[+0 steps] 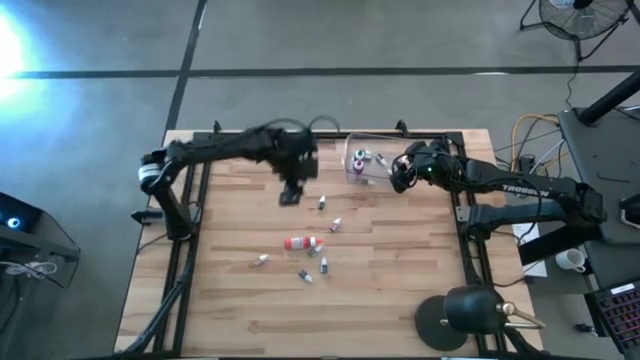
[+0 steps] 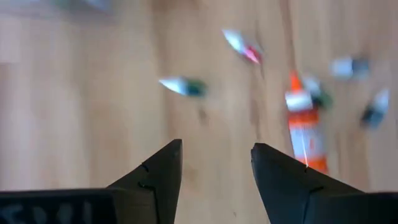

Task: Pick & Place food coloring
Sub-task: Put the large orange food coloring bottle into the transparent bin

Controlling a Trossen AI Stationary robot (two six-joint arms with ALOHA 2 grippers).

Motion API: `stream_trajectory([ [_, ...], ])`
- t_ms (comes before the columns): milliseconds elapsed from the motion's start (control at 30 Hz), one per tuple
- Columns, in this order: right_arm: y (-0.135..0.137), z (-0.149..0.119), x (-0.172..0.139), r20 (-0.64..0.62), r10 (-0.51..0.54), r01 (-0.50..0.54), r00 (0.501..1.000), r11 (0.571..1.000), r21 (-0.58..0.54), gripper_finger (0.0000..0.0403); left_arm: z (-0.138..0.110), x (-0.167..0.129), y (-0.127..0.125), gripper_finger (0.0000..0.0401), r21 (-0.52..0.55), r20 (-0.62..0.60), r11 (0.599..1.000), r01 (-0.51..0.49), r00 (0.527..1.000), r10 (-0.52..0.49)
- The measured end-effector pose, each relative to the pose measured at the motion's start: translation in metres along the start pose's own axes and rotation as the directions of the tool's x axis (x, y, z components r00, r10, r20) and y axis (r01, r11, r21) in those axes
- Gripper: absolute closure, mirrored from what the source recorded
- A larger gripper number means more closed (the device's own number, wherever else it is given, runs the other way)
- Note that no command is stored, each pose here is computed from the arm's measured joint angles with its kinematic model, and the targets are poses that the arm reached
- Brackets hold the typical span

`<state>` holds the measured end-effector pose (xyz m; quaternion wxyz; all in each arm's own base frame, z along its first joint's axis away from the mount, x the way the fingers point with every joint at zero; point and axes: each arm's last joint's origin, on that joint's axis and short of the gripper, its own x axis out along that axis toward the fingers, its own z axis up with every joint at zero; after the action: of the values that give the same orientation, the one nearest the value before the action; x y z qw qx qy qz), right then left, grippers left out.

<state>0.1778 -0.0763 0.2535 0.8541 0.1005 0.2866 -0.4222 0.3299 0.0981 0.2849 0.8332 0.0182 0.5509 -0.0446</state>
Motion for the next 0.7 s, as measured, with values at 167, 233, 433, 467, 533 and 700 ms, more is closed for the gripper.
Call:
stream_trajectory([
  [167, 0.000, -0.001, 0.001, -0.007, 0.001, -0.001, 1.000, 1.000, -0.011, 0.0200, -0.022, 0.051, -0.045, 0.0234, 0.137, -0.054, 0.990, 0.036, 0.998, -0.029],
  [233, 0.001, -0.001, 0.001, -0.009, 0.001, -0.001, 1.000, 1.000, -0.001, 0.0200, -0.022, 0.058, -0.059, 0.0234, 0.134, -0.007, 0.990, 0.037, 0.999, -0.037],
  [433, 0.002, -0.002, 0.001, -0.028, 0.054, -0.054, 0.998, 0.998, 0.018, 0.0200, -0.017, 0.078, -0.087, 0.0234, 0.132, 0.033, 0.991, 0.004, 0.999, -0.008],
  [467, 0.002, -0.002, 0.001, -0.030, 0.060, -0.060, 0.998, 0.998, 0.018, 0.0200, -0.015, 0.078, -0.088, 0.0234, 0.116, 0.045, 0.993, 0.001, 0.999, -0.006],
  [533, 0.002, -0.003, 0.001, -0.041, 0.068, -0.068, 0.997, 0.998, 0.019, 0.0200, -0.011, 0.079, -0.090, 0.0234, 0.067, 0.078, 0.998, -0.004, 0.997, -0.001],
  [700, 0.002, -0.007, 0.001, -0.073, 0.061, -0.060, 0.995, 0.998, 0.022, 0.0200, -0.008, 0.092, -0.096, 0.0234, -0.039, 0.073, 0.999, 0.011, 0.997, -0.008],
])
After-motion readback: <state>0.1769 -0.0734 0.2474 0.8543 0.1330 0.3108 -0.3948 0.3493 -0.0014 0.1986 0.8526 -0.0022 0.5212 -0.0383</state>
